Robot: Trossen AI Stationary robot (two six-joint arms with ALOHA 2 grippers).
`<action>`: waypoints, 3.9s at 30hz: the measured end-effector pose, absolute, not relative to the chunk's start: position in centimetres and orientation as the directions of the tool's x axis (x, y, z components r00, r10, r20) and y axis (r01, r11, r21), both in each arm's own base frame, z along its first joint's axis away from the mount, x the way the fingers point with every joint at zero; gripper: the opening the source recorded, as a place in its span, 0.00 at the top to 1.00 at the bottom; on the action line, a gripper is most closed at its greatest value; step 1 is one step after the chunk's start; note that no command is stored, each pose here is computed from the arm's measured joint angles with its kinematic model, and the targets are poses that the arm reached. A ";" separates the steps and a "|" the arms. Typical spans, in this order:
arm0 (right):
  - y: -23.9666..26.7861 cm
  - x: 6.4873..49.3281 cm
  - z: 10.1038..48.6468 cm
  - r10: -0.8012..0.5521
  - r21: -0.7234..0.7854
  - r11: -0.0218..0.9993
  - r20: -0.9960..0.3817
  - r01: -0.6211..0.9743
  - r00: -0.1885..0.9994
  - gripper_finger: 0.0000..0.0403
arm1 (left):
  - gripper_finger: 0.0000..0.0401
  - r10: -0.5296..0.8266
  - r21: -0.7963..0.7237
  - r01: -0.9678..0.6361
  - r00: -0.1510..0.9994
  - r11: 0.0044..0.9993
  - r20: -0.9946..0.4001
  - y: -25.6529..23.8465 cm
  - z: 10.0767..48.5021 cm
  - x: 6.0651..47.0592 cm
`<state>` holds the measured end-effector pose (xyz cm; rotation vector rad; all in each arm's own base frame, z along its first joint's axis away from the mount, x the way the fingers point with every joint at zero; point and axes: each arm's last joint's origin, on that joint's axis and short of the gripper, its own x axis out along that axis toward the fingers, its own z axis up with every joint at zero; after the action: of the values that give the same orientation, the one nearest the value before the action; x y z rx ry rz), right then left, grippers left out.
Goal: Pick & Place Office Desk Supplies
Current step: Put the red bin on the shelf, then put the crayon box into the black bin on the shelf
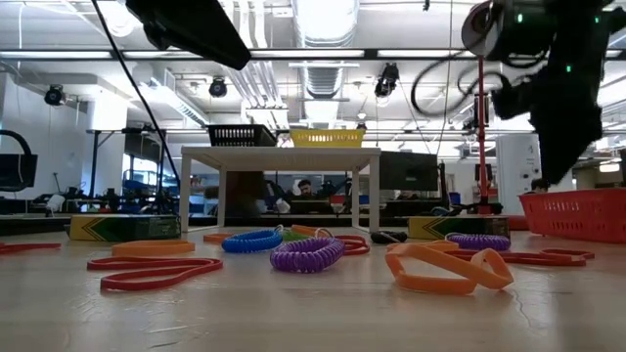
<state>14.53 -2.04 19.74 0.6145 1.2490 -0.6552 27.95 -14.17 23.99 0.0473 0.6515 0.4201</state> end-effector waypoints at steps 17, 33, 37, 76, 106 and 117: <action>-1.9 16.4 18.6 -0.098 -0.015 0.764 -0.991 0.645 0.093 0.93 | 0.71 0.390 0.171 -0.360 0.721 0.917 -0.572 -14.2 24.1 28.1; -0.1 26.3 33.2 -0.257 -0.184 0.961 -0.876 0.209 0.408 0.97 | 0.71 0.392 0.167 -0.365 0.723 0.916 -0.569 -14.1 24.1 28.2; -0.1 31.1 33.8 -0.289 -0.276 0.957 -0.864 0.092 0.413 0.97 | 0.71 0.392 0.167 -0.365 0.723 0.916 -0.569 -14.1 24.1 28.2; -6.4 42.0 31.5 -0.547 -0.529 0.837 -0.803 0.142 0.236 0.71 | 0.71 0.389 0.161 -0.366 0.725 0.917 -0.568 -14.1 24.1 28.2; 0.0 25.0 34.8 -0.326 -0.225 0.945 -0.722 0.239 0.610 0.78 | 0.71 0.376 0.159 -0.351 0.729 0.923 -0.573 -14.7 24.1 27.8; 4.7 19.7 24.0 -0.157 -0.021 0.980 -0.693 0.199 0.704 0.82 | 0.71 0.282 0.037 -0.590 0.328 0.806 -0.902 -12.6 23.7 22.6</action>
<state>19.68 4.71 24.00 0.0568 0.7653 -0.1980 22.55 -12.59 23.65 -0.3231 1.0972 0.5841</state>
